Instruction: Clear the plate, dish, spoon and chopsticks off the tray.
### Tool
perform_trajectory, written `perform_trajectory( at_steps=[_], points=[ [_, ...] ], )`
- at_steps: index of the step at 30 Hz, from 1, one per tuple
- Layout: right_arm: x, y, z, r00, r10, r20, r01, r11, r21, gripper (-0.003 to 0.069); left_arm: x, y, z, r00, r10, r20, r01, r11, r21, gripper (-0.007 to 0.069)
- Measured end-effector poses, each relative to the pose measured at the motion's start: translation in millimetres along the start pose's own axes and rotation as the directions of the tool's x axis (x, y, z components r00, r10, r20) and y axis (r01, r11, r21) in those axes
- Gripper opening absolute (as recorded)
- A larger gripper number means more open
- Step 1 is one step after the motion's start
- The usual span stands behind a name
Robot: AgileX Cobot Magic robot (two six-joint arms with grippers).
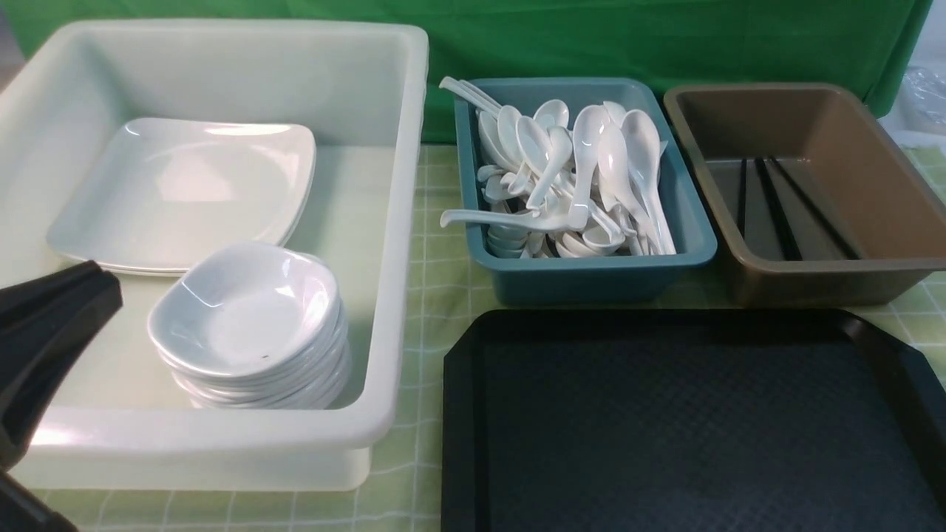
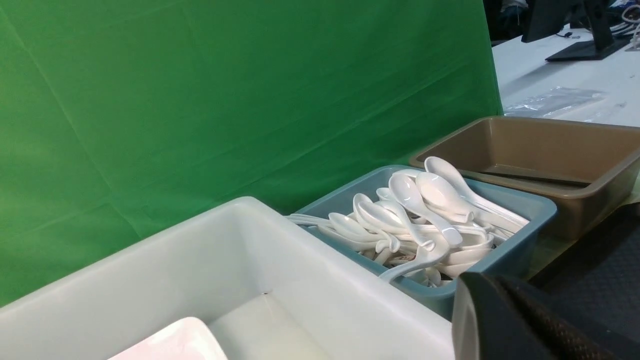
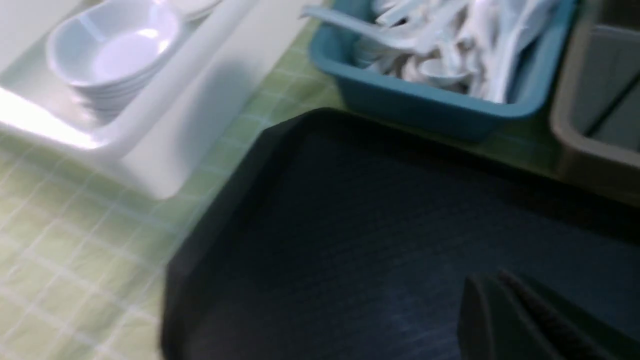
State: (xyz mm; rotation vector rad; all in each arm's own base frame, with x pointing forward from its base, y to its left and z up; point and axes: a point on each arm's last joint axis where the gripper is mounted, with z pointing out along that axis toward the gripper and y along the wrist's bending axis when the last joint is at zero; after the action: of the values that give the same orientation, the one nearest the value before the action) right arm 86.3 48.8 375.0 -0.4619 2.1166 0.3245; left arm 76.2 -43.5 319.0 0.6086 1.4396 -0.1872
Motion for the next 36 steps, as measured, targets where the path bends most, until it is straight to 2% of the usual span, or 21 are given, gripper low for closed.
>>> perform_trajectory(
  at_steps=[3,7,8,10,15,36],
  points=[
    [28.6,-11.1,9.8,0.989,-0.084,0.12,0.076,0.995,0.069,0.0017,0.0,0.0,0.0,1.0,0.002,0.0,-0.002,1.0,0.0,0.0009],
    [88.2,-23.8,29.5,0.972,-0.046,0.232,-0.002,0.98,0.201,0.0017,0.0,0.0,0.0,1.0,0.002,0.0,-0.002,1.0,0.0,0.0009],
    [91.9,-24.6,32.3,0.975,-0.039,0.219,-0.007,0.979,0.205,0.0017,0.0,0.0,0.0,1.0,0.002,0.0,-0.002,1.0,0.0,0.0009],
    [130.2,-28.8,42.8,0.962,-0.026,0.27,-0.053,0.957,0.284,0.0017,0.0,0.0,0.0,1.0,0.002,0.0,-0.002,1.0,0.0,0.0009],
    [184.7,-30.5,65.5,0.956,0.0,0.292,-0.096,0.945,0.314,0.0017,0.0,0.0,0.0,1.0,0.002,0.0,-0.002,1.0,0.0,0.001],
    [191.8,-29.4,68.3,0.961,0.028,0.274,-0.113,0.947,0.3,0.0046,0.5,-0.1,0.6,1.0,0.006,-0.003,-0.006,1.0,0.0,0.001]
  ],
)
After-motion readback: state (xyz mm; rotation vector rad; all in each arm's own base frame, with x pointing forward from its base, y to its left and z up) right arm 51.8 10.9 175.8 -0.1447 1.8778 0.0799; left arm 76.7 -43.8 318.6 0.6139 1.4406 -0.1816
